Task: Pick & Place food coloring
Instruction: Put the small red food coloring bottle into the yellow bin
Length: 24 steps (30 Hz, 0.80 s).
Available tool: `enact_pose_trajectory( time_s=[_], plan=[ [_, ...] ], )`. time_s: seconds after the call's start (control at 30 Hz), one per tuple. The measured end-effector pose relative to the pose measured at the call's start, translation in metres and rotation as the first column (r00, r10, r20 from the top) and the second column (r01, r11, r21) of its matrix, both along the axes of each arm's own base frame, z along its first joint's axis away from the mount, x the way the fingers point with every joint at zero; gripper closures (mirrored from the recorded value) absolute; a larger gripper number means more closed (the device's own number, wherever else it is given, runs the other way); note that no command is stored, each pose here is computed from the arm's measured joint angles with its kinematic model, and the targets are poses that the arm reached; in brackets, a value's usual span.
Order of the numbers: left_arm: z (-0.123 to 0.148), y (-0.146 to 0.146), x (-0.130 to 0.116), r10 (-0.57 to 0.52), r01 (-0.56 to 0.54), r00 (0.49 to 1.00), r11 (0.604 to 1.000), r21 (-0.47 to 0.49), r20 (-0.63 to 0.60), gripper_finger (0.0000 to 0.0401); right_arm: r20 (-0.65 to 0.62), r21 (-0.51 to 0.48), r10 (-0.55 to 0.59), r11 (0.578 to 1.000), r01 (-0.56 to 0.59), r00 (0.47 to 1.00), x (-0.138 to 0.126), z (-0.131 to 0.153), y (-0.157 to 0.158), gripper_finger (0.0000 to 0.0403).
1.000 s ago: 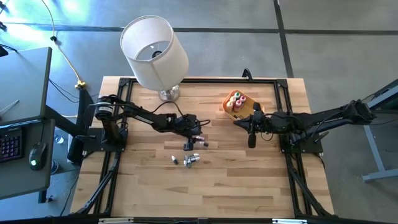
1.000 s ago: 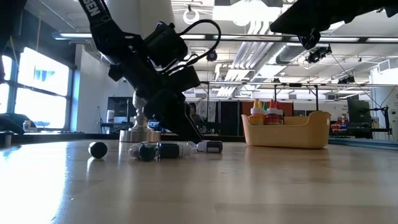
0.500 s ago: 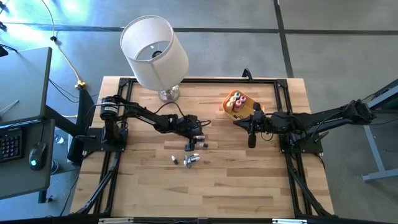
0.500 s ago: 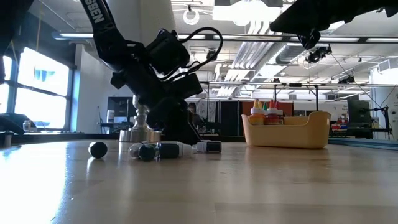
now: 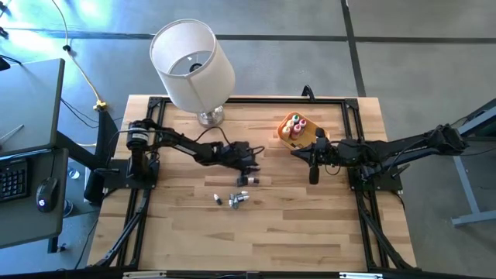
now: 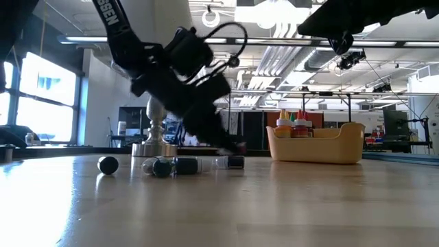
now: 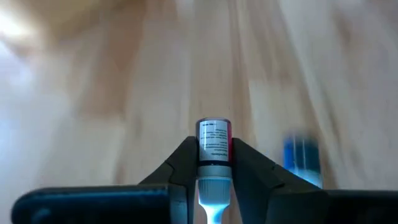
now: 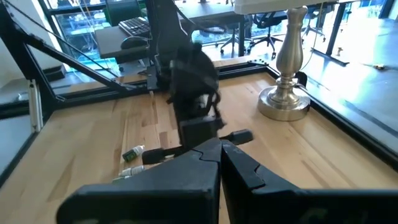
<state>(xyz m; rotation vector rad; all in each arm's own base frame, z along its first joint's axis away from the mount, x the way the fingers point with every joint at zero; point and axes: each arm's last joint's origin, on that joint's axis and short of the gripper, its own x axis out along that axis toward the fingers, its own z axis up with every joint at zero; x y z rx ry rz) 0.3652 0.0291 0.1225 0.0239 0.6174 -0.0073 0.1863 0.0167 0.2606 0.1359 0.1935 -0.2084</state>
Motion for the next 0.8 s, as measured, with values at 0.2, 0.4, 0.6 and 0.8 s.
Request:
enact_pose_trajectory(
  time_s=[0.2, 0.4, 0.6, 0.8],
  plan=[
    [0.042, 0.003, 0.031, 0.0, -0.009, 0.989, 0.998, 0.059, 0.145, 0.0324, 0.009, 0.087, 0.055, 0.995, -0.055, 0.998, -0.009, 0.003, 0.001, 0.0402],
    [0.087, 0.007, 0.064, -0.068, 0.019, 0.964, 0.982, 0.188, 0.258, 0.0319, 0.002, 0.067, -0.033, 0.997, 0.032, 0.999, -0.035, 0.01, -0.005, 0.0402],
    [0.093, 0.014, 0.111, -0.073, 0.016, 0.96, 0.978, 0.207, 0.27, 0.0319, -0.083, 0.143, -0.105, 0.983, 0.116, 0.991, -0.06, 0.003, -0.01, 0.0402],
    [0.078, 0.032, 0.155, 0.0, -0.06, 0.973, 0.966, 0.252, 0.231, 0.0318, -0.283, 0.256, -0.094, 0.952, 0.17, 0.954, -0.077, -0.016, -0.011, 0.0402]
  ],
)
